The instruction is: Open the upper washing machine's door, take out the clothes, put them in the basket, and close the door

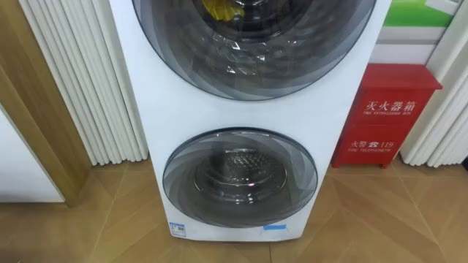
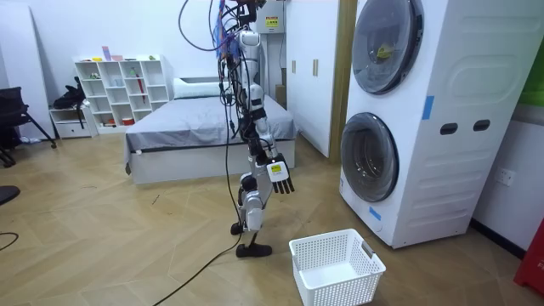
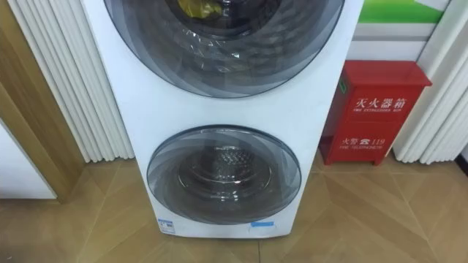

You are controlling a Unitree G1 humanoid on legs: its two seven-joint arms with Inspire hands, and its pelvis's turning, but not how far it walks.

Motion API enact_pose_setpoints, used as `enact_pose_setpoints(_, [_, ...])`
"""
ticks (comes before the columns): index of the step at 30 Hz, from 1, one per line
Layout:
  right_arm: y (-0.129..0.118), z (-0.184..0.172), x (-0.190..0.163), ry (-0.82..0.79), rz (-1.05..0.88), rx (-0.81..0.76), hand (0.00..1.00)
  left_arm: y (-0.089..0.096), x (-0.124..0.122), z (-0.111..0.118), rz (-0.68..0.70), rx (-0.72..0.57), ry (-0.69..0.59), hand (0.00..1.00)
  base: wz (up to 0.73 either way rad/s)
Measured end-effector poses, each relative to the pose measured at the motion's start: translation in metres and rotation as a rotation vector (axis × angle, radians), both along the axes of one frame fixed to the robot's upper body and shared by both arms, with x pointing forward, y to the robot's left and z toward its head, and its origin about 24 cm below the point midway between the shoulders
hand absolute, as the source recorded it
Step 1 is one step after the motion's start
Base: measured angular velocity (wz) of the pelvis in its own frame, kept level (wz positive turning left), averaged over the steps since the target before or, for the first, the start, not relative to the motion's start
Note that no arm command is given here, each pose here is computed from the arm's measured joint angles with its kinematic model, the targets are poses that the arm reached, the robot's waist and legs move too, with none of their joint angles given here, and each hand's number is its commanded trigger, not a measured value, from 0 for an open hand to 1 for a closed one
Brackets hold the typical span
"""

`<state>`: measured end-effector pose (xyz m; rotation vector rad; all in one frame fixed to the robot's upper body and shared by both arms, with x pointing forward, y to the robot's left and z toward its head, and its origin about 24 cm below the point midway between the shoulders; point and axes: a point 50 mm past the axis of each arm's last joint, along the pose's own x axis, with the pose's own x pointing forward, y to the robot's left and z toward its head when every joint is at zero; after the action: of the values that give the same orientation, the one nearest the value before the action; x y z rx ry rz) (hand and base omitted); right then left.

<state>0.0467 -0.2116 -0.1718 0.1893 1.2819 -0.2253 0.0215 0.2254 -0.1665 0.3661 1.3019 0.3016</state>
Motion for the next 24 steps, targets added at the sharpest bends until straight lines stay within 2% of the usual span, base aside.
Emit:
enact_pose_setpoints(17, [0.000, 0.000, 0.000, 0.006, -0.027, -0.021, 0.00, -0.001, -0.004, -0.001, 0.045, -0.034, 0.021, 0.00, 0.02])
enact_pose_setpoints(20, [-0.001, 0.002, 0.011, -0.012, -0.028, -0.036, 0.00, 0.000, -0.001, -0.001, 0.043, -0.050, 0.012, 0.00, 0.00])
enact_pose_setpoints(24, [-0.013, 0.020, 0.063, -0.191, -0.056, -0.092, 0.00, 0.003, 0.000, -0.001, 0.052, -0.058, 0.007, 0.00, -0.03])
